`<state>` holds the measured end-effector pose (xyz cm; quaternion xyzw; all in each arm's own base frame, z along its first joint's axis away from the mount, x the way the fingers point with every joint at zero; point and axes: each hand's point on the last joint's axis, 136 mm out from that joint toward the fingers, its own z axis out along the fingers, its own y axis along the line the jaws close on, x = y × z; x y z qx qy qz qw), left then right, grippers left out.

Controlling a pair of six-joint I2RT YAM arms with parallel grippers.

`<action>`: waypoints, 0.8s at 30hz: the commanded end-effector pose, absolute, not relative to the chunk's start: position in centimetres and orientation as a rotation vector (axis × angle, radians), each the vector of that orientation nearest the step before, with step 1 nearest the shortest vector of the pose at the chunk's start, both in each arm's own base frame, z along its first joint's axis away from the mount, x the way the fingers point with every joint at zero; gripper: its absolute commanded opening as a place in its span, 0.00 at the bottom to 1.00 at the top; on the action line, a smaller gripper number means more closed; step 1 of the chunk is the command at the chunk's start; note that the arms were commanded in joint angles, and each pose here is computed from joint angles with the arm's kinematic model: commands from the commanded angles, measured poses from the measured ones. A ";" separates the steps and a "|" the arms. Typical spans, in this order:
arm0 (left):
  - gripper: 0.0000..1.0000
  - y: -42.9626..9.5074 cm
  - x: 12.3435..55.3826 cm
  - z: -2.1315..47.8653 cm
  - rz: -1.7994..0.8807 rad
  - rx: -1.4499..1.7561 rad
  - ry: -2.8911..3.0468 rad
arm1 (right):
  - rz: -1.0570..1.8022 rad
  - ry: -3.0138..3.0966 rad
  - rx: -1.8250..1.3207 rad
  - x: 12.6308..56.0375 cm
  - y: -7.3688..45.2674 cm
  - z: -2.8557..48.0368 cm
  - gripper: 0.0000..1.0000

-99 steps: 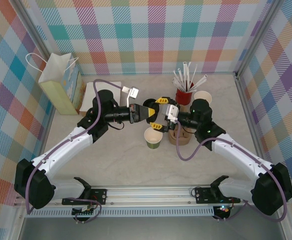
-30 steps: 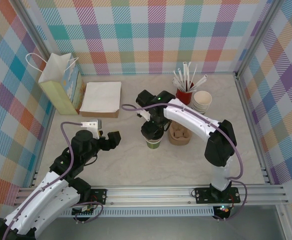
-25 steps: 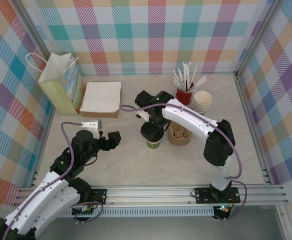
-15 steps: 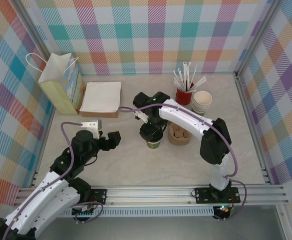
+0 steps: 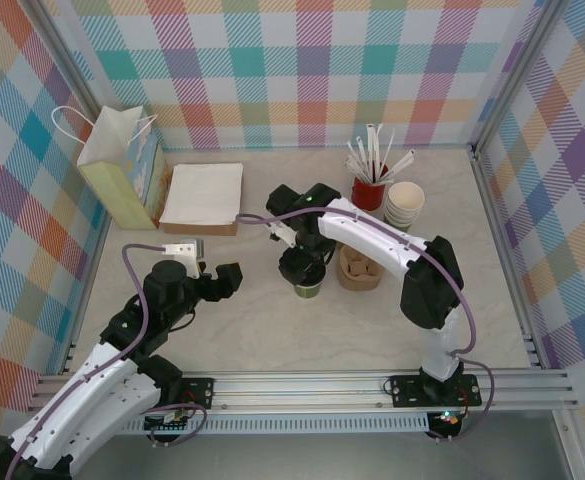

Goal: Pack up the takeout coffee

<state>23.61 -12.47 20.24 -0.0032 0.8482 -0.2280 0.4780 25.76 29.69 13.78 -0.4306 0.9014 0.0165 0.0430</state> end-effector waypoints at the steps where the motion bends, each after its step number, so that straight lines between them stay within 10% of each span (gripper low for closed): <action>1: 0.93 -12.8 23.9 20.2 -0.582 -0.012 2.064 | 0.066 2.721 -1.274 25.5 29.4 16.0 0.83; 11: 0.86 -16.9 24.7 19.9 -0.828 -0.110 2.223 | 0.200 2.687 -1.010 26.3 27.0 19.9 0.90; 24: 0.82 -26.7 24.1 20.1 -1.250 0.015 2.423 | 0.454 2.943 -0.555 27.0 24.5 16.2 0.76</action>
